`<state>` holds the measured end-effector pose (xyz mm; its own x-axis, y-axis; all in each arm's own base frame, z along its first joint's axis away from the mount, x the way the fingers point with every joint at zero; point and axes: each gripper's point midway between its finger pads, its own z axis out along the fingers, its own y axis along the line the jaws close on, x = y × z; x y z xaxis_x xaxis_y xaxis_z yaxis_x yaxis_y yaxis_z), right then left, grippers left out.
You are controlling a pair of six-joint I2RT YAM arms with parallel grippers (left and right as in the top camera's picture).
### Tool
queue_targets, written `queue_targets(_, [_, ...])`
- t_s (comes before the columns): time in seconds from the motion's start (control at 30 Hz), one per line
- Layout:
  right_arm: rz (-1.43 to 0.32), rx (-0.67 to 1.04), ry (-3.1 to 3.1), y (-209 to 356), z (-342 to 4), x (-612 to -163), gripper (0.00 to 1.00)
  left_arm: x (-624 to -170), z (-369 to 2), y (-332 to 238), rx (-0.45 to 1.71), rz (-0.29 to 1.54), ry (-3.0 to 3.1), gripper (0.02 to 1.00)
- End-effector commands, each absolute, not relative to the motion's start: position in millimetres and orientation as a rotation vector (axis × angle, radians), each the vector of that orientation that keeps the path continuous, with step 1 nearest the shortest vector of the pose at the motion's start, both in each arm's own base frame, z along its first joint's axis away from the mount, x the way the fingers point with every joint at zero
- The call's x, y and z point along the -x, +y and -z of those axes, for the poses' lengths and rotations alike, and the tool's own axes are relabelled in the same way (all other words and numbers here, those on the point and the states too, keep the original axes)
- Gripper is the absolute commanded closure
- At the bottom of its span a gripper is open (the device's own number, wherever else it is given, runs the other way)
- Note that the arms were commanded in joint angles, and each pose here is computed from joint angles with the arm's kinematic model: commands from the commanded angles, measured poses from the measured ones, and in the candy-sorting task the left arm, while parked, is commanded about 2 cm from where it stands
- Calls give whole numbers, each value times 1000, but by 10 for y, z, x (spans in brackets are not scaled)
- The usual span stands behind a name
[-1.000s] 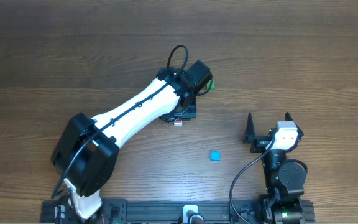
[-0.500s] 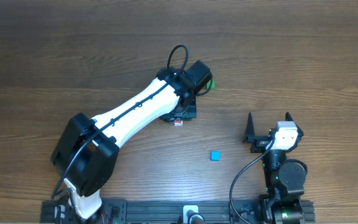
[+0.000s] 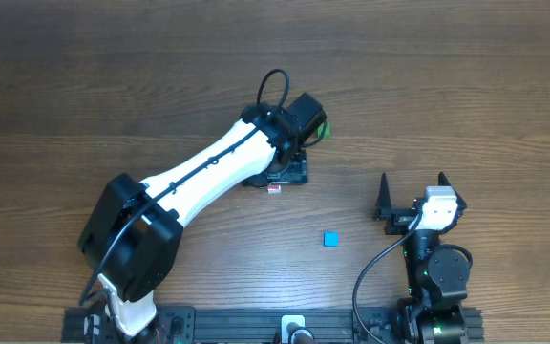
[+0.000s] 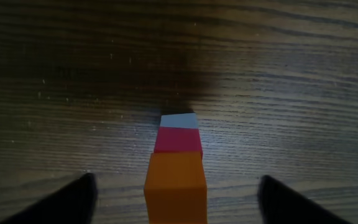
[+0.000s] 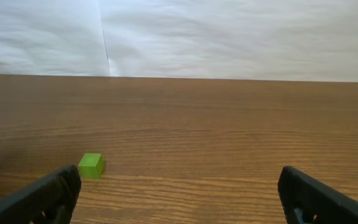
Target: Stack Cubes
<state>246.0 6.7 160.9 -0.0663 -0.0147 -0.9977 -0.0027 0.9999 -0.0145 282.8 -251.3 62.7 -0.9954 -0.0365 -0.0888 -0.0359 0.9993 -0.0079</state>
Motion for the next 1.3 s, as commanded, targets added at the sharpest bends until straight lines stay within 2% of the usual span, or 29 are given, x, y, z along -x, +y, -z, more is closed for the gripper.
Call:
queue_targets(0.03, [13, 20, 1638, 65, -1584, -2461, 9, -2915, -828, -2549, 65, 58, 2986, 20])
queue_targets(0.13, [13, 20, 1638, 65, -1584, -2461, 7, -2941, -1016, -2540, 64, 94, 2938, 18])
queue_targets(0.27, [13, 20, 1638, 65, -1584, -2461, 9, -2924, -1600, -2430, 6, 174, 2805, 18])
queue_targets(0.43, [13, 20, 1638, 65, -1584, -2461, 7, -2818, -2338, -1793, 93, 52, 2594, 18])
queue_targets(0.5, [13, 20, 1638, 65, -1584, -2461, 9, -2781, -2489, -1548, 138, 74, 2542, 18])
queue_targets(0.57, [13, 20, 1638, 65, -1584, -2461, 7, -2774, -2525, -1329, 211, 89, 2502, 18])
queue_targets(0.7, [13, 20, 1638, 65, -1584, -2461, 7, -2804, -2478, -1000, 124, 235, 2373, 18])
queue_targets(0.93, [13, 20, 1638, 65, -1584, -2461, 9, -2818, -2483, -493, 192, 417, 2153, 18])
queue_targets(1.03, [13, 20, 1638, 65, -1584, -2461, 7, -2758, -2404, -234, 223, 375, 2083, 20])
queue_targets(1.3, [13, 20, 1638, 65, -1584, -2461, 9, -2628, -1904, -194, 145, 336, 1902, 18])
